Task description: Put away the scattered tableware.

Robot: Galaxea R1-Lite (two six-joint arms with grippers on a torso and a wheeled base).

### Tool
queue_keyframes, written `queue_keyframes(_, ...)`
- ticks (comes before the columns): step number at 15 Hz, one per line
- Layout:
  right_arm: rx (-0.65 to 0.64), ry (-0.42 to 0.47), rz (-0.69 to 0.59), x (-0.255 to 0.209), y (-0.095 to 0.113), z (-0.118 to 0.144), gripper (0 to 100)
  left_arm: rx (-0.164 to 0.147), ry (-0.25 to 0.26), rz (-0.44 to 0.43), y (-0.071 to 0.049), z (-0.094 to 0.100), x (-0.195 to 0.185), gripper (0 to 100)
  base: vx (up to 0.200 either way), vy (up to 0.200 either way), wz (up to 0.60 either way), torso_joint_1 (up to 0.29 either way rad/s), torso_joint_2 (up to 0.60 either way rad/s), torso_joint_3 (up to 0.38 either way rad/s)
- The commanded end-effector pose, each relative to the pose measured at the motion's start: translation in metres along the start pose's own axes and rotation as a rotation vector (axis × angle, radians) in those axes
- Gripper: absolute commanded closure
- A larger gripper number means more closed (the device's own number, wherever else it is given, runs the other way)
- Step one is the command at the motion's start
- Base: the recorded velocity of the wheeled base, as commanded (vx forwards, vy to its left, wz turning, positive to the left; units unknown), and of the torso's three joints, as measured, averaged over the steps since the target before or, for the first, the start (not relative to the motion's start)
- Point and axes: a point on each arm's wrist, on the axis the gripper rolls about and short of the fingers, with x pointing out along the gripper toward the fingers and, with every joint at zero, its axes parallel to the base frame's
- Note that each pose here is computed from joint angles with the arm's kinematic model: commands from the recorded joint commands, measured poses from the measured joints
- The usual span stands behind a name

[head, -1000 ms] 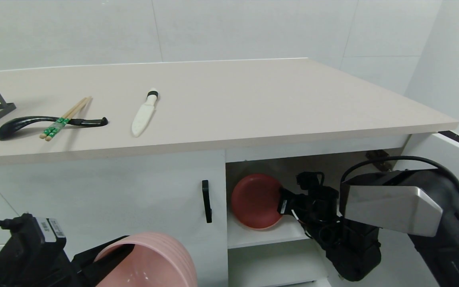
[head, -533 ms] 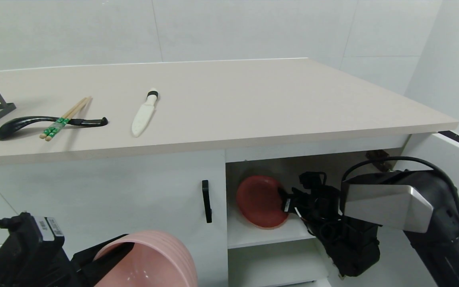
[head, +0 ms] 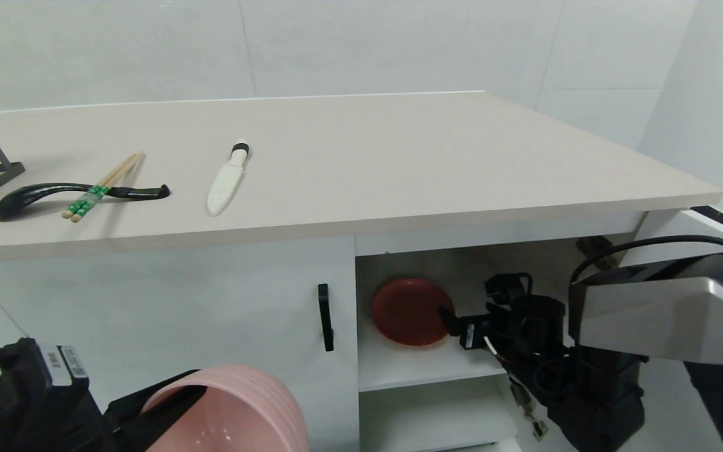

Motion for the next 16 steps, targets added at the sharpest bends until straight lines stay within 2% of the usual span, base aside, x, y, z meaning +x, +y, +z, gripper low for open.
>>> queue_keyframes(1, -0.025, 0.010, 0.063, -0.069, 0.013, 0.025, 0, 0.002, -0.021, -0.022, -0.003, 0.001, -0.007, 100, 0.000, 0.000, 0.00, 0.000, 0.00, 0.000)
queue_keyframes(3, -0.050, 0.028, 0.119, -0.117, 0.019, 0.031, 0, 0.017, -0.012, -0.063, -0.007, -0.001, -0.014, 100, 0.000, 0.000, 0.00, 0.000, 0.00, 0.000)
queue_keyframes(6, -0.070, 0.013, 0.193, -0.157, 0.024, 0.036, 0, 0.026, 0.024, -0.105, -0.011, -0.004, -0.010, 100, 0.000, 0.000, 0.00, 0.000, 0.00, 0.000)
queue_keyframes(7, -0.066, -0.018, 0.216, -0.164, 0.027, 0.041, 0, 0.034, 0.032, -0.120, -0.013, -0.005, -0.008, 100, 0.000, 0.000, 0.00, 0.000, 0.00, 0.000)
queue_keyframes(9, -0.042, -0.097, 0.233, -0.176, 0.027, 0.056, 0, 0.104, 0.072, -0.139, -0.015, -0.006, 0.002, 100, 0.000, 0.000, 0.00, 0.000, 0.00, 0.000)
queue_keyframes(10, -0.030, -0.138, 0.244, -0.182, 0.026, 0.063, 0, 0.156, 0.098, -0.145, -0.016, -0.005, 0.014, 100, 0.000, 0.000, 0.00, 0.000, 0.00, 0.000)
queue_keyframes(12, -0.018, -0.176, 0.252, -0.188, 0.026, 0.069, 0, 0.201, 0.104, -0.147, -0.017, -0.004, 0.030, 100, 0.000, 0.000, 0.00, 0.000, 0.00, 0.000)
queue_keyframes(14, -0.017, -0.176, 0.249, -0.188, 0.025, 0.069, 0, 0.296, 0.041, -0.140, -0.020, -0.003, 0.062, 100, 0.000, 0.000, 0.00, 0.000, 0.00, 0.000)
queue_keyframes(15, -0.018, -0.173, 0.248, -0.187, 0.025, 0.069, 0, 0.323, 0.006, -0.147, -0.024, -0.004, 0.073, 100, 0.000, 0.000, 0.00, 0.000, 0.00, 0.000)
queue_keyframes(16, -0.018, -0.173, 0.248, -0.187, 0.025, 0.069, 0, 0.332, -0.025, -0.155, -0.029, -0.006, 0.082, 100, 0.000, 0.000, 0.00, 0.000, 0.00, 0.000)
